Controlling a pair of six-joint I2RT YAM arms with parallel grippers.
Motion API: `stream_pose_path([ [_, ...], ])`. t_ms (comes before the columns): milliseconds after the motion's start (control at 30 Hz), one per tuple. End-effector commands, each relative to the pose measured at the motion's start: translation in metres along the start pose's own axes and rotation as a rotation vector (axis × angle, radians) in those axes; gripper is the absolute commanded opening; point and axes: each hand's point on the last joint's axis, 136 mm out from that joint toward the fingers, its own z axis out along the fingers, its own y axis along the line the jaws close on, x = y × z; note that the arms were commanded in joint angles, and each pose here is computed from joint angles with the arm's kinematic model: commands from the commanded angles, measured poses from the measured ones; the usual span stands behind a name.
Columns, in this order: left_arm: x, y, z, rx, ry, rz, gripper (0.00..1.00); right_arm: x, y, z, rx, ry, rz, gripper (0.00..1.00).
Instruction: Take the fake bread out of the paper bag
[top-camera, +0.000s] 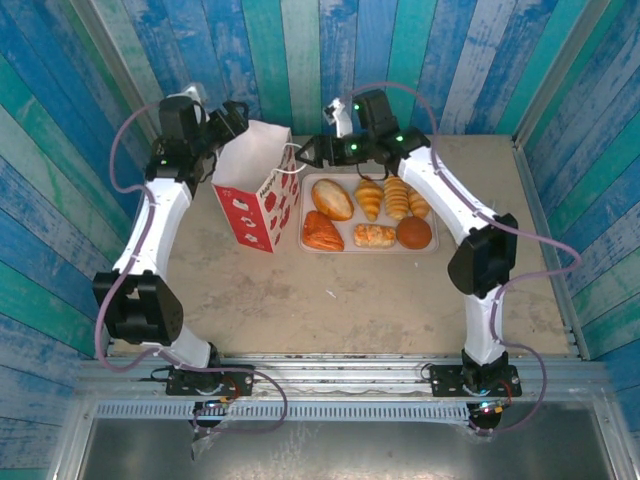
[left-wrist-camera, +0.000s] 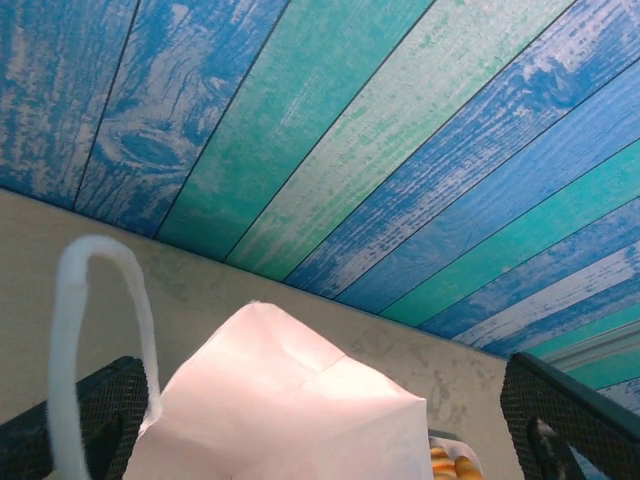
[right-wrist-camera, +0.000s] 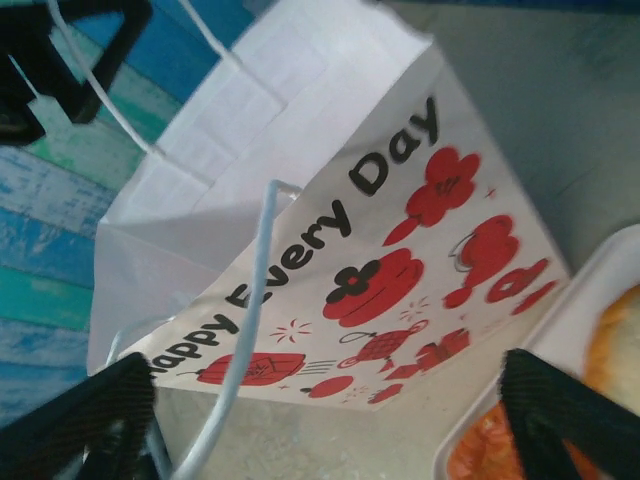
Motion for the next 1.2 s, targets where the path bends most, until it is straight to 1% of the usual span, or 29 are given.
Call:
stream_pose_path([
  [0,-0.028,-0.019,-0.05,-0.004,-0.103,0.081,0.94,-0.024,0.01,-0.05,0.124,-0.108,-0.151,1.0],
  [133,-0.033,-0.018,-0.071,-0.038,-0.14,0.1,0.94,-0.031,0.01,-0.083,0.229,-0.172,-0.222,1.0],
  [200,-0.035,-0.016,-0.081,-0.066,-0.153,0.102,0.94,-0.034,0.006,-0.102,0.307,-0.208,-0.25,1.0],
  [333,-0.034,-0.009,-0.098,-0.113,-0.17,0.111,0.94,-0.033,-0.008,-0.146,0.493,-0.291,-0.296,1.0],
  [367,-0.036,-0.012,-0.112,-0.116,-0.193,0.113,0.94,-0.032,-0.014,-0.16,0.556,-0.316,-0.302,1.0],
  [400,-0.034,-0.009,-0.117,-0.13,-0.2,0.112,0.94,-0.03,-0.017,-0.175,0.608,-0.343,-0.312,1.0],
  [500,-0.022,0.002,-0.14,-0.156,-0.247,0.103,0.94,-0.013,-0.043,-0.221,0.835,-0.422,-0.319,1.0],
  [533,-0.015,0.009,-0.147,-0.166,-0.262,0.104,0.94,-0.004,-0.056,-0.24,0.929,-0.461,-0.301,1.0],
  [567,-0.007,0.016,-0.155,-0.177,-0.284,0.107,0.94,0.007,-0.067,-0.253,0.991,-0.481,-0.303,1.0],
  [667,0.024,0.04,-0.168,-0.203,-0.325,0.125,0.94,0.047,-0.102,-0.274,1.1,-0.496,-0.32,1.0],
  [767,0.051,0.065,-0.173,-0.235,-0.352,0.143,0.94,0.09,-0.147,-0.289,1.194,-0.469,-0.247,1.0],
  [833,0.068,0.081,-0.17,-0.264,-0.356,0.166,0.94,0.116,-0.176,-0.293,1.236,-0.438,-0.187,1.0],
  [933,0.089,0.107,-0.16,-0.332,-0.34,0.196,0.94,0.149,-0.211,-0.288,1.25,-0.361,-0.14,1.0],
  [1033,0.112,0.132,-0.147,-0.383,-0.315,0.255,0.94,0.172,-0.24,-0.28,1.255,-0.312,-0.084,1.0],
  [1067,0.118,0.138,-0.144,-0.389,-0.321,0.269,0.94,0.178,-0.247,-0.274,1.236,-0.297,-0.075,1.0],
  [1167,0.132,0.153,-0.14,-0.402,-0.361,0.315,0.94,0.188,-0.263,-0.261,1.205,-0.305,-0.069,1.0],
])
